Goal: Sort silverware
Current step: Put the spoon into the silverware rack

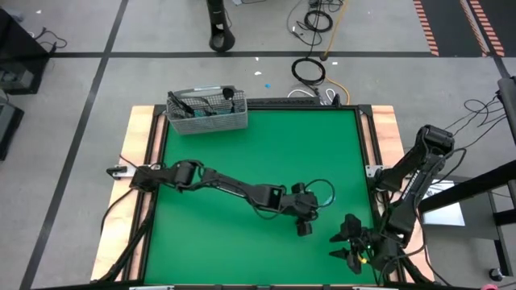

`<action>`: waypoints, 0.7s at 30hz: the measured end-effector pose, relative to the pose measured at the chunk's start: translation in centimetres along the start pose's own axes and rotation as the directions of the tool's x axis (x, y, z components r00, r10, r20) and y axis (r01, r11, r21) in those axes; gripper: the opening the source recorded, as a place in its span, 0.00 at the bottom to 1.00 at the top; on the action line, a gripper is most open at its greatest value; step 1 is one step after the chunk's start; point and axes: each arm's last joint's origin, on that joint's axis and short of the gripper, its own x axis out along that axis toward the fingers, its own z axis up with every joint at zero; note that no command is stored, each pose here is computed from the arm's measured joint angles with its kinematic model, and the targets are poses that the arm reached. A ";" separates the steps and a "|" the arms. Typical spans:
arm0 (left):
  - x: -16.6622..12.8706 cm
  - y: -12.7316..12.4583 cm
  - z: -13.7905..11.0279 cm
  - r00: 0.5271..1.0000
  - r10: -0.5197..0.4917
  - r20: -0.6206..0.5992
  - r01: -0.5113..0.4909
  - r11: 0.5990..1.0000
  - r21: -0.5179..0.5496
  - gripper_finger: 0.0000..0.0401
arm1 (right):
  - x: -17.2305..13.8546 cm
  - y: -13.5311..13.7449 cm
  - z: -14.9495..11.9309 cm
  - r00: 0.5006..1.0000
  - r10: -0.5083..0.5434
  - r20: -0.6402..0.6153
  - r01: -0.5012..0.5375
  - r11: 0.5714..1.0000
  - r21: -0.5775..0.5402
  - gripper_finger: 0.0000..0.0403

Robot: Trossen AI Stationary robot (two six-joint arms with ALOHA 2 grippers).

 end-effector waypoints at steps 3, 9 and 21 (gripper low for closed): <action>0.8 0.1 -1.0 0.999 0.004 -0.039 -0.004 1.000 0.004 0.28 | 0.0 0.0 0.0 1.000 0.001 0.000 -0.001 1.000 0.005 0.56; 1.2 0.8 -1.4 0.998 0.021 -0.056 -0.022 1.000 -0.014 0.41 | 0.4 0.0 -0.3 1.000 -0.012 -0.002 0.012 1.000 -0.002 0.56; 2.2 0.3 -2.7 0.998 0.020 -0.063 -0.025 0.995 -0.094 0.46 | 0.7 -0.2 -0.5 1.000 -0.029 -0.009 0.029 1.000 -0.002 0.56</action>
